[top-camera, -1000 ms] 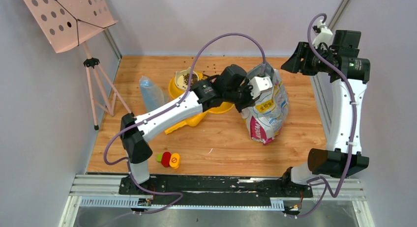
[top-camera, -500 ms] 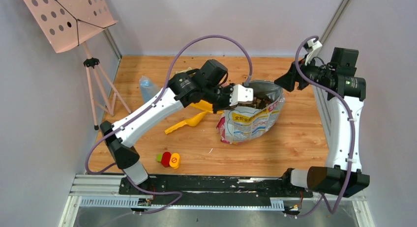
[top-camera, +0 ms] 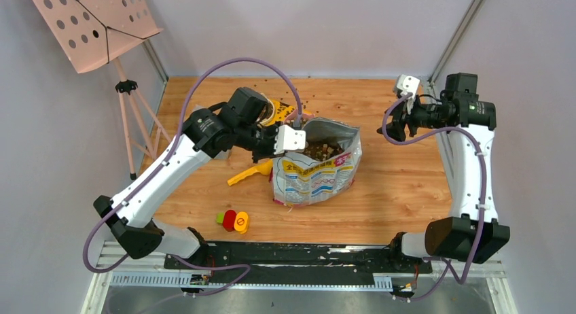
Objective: Serve the pet food
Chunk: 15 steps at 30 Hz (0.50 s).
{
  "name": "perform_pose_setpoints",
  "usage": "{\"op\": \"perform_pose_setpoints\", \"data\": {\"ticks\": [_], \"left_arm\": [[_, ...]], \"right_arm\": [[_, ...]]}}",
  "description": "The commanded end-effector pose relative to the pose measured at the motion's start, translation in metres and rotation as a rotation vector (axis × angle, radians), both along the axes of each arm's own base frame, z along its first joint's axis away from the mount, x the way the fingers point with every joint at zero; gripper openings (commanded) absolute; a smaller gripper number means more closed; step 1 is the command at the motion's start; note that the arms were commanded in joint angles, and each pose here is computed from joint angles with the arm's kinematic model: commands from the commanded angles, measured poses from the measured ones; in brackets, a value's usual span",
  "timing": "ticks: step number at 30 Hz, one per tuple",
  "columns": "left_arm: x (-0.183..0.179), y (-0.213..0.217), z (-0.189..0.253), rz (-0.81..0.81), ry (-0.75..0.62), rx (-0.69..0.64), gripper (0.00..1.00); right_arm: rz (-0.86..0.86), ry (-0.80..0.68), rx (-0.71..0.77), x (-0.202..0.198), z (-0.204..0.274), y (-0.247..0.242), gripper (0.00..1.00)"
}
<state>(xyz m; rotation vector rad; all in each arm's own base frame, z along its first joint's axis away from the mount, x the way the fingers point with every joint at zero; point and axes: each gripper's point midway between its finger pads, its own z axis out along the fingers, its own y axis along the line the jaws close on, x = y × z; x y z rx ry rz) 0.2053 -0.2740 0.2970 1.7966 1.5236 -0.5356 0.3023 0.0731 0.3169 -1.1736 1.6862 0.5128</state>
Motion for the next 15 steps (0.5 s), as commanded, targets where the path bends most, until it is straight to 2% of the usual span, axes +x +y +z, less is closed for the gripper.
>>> {"op": "perform_pose_setpoints", "data": {"ticks": [1, 8, 15], "left_arm": [[-0.001, 0.001, 0.075, -0.095, -0.305, -0.184, 0.0], [0.006, 0.005, 0.066, -0.079, -0.311, -0.156, 0.0], [0.011, 0.008, 0.065, -0.067, -0.335, -0.149, 0.0]], "right_arm": [[0.215, -0.153, -0.077, -0.002, -0.001, 0.019, 0.6], [0.414, -0.188, -0.119, -0.012, -0.018, 0.067, 0.59], [0.472, -0.171, -0.092, -0.012, -0.021, 0.089, 0.54]]}}
